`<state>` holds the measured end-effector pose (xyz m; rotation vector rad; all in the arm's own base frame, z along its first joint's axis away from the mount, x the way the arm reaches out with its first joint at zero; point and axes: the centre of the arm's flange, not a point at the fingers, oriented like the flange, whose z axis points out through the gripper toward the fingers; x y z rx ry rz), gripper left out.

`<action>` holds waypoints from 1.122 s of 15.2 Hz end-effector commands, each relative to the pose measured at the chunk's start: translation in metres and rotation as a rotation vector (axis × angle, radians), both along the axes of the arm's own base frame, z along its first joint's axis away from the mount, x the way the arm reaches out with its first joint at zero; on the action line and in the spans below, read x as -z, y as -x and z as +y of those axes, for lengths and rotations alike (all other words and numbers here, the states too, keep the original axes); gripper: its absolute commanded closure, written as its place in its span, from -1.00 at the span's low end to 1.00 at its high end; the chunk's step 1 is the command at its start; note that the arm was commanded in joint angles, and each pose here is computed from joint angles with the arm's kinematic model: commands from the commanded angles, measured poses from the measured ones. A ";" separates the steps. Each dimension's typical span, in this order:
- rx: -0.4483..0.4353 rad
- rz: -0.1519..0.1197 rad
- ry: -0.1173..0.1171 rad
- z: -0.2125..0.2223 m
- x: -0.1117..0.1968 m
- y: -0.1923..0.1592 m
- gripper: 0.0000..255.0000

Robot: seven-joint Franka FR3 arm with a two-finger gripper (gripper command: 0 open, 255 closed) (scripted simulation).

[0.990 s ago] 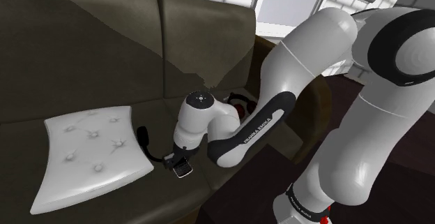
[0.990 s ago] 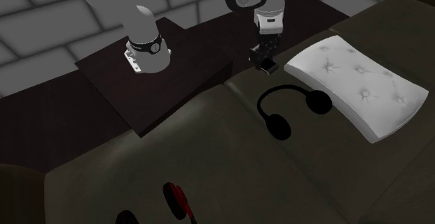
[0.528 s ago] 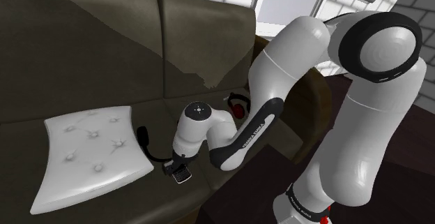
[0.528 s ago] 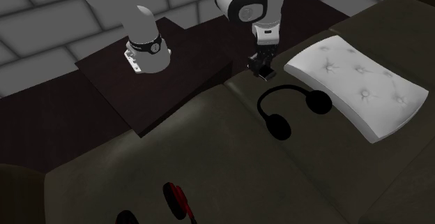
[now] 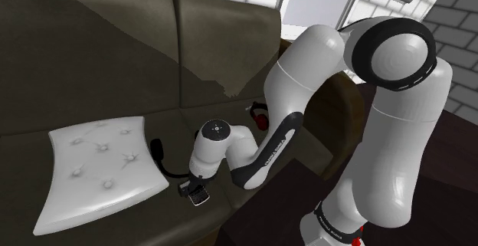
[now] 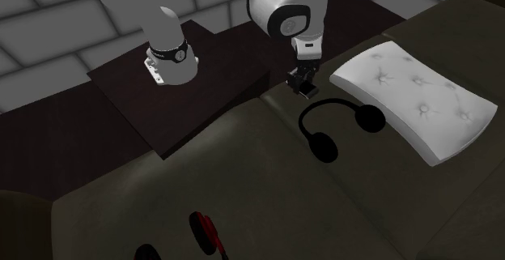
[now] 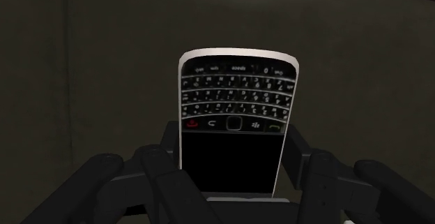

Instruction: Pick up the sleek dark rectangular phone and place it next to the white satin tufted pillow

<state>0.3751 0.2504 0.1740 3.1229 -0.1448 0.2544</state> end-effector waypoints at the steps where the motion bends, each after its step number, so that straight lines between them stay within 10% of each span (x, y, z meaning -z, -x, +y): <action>1: 0.000 0.000 0.000 0.000 0.000 0.000 1.00; 4: 0.000 0.000 0.000 0.000 0.000 0.000 1.00; 5: 0.000 0.000 0.000 0.000 0.000 0.000 -1.00; 17: 0.000 0.000 0.000 0.001 -0.049 0.008 -1.00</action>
